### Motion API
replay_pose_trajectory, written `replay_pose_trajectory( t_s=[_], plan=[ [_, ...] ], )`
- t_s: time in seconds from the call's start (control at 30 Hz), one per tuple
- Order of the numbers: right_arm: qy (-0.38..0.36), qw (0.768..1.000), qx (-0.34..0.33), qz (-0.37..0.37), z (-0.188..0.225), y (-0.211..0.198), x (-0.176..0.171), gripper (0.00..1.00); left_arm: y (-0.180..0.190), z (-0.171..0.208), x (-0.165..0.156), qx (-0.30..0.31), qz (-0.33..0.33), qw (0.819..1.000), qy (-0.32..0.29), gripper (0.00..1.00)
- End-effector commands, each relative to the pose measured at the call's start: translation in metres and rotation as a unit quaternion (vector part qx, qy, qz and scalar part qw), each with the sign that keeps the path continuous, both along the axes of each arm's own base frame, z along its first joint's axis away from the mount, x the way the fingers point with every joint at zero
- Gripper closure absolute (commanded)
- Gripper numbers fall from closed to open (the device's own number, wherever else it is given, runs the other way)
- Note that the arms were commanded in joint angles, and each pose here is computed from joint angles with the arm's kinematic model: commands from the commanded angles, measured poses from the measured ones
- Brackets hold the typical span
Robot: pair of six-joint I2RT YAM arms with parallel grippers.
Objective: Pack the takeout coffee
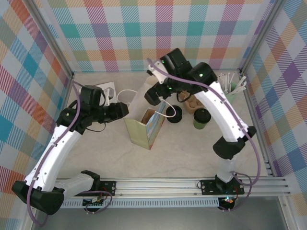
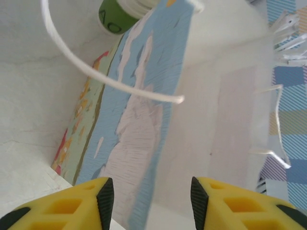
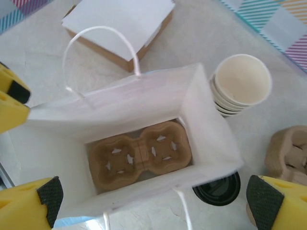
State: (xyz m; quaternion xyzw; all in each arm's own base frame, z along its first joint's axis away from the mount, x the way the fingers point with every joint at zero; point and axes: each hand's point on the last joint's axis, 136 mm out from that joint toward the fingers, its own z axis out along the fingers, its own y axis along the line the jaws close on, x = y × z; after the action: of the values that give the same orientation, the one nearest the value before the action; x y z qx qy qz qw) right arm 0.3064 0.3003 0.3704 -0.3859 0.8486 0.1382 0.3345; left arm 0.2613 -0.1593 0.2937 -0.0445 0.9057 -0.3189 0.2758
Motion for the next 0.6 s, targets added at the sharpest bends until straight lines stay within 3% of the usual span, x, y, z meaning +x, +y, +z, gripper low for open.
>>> replay_pose_trajectory(
  t_s=[0.0,0.23,0.57],
  plan=[
    [-0.006,0.997,0.049,-0.052,0.017,-0.017,0.007,0.0,0.006,0.032,-0.007,0.013,-0.005,0.999,-0.044,0.5],
    [0.021,0.986,0.096,-0.134,0.003,-0.062,0.014,0.0,0.011,0.065,0.001,0.046,-0.017,0.995,-0.088,0.45],
    [0.052,0.957,0.134,-0.252,-0.038,-0.133,0.013,0.0,0.001,0.084,0.037,0.106,-0.063,0.985,-0.12,0.4]
  ],
)
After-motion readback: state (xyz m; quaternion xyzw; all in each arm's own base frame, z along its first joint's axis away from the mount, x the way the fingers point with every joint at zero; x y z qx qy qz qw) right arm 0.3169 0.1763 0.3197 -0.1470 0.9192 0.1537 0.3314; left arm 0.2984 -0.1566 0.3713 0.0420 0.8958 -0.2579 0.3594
